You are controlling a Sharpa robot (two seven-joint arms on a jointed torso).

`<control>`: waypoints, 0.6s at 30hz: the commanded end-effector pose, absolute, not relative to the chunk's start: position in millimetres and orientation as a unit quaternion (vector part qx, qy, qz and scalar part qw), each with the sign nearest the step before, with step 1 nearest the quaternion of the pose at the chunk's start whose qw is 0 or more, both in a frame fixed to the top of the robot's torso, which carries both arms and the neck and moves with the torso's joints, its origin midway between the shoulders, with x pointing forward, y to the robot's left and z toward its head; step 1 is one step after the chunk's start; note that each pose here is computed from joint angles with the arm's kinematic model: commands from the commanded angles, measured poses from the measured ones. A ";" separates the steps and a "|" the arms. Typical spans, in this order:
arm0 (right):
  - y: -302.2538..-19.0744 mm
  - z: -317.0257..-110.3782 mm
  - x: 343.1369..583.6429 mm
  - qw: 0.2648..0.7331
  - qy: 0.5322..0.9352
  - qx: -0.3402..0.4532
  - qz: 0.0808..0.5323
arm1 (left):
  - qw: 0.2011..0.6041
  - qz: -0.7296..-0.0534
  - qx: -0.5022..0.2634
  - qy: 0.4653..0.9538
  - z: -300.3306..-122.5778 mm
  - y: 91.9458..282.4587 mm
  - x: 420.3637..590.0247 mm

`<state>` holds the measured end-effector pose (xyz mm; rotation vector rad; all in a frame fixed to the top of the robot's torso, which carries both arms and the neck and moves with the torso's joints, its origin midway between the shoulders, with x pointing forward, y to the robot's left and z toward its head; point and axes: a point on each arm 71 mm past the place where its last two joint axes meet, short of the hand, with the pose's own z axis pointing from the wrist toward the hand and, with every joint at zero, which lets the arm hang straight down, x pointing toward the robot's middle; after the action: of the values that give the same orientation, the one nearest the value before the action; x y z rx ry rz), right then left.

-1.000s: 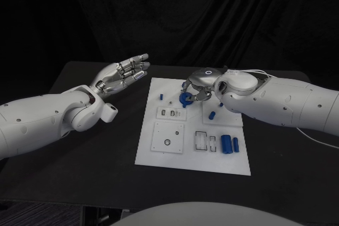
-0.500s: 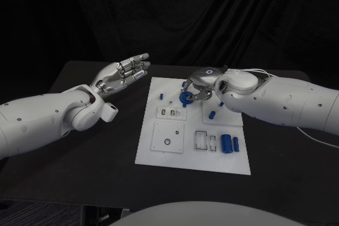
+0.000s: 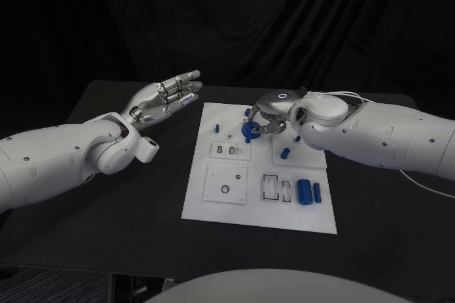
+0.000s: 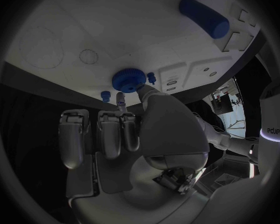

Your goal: Assemble the parts on the task board

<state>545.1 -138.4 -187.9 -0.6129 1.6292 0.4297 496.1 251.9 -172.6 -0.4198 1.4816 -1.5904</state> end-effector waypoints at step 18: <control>-144.8 -188.5 545.5 0.636 0.702 -0.261 0.187 | 0.442 -0.655 -0.160 0.592 -172.5 250.5 494.1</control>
<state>545.9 -144.1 -188.0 -0.6025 1.6166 0.4268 495.9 252.2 -173.6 -0.4214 1.4844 -1.5915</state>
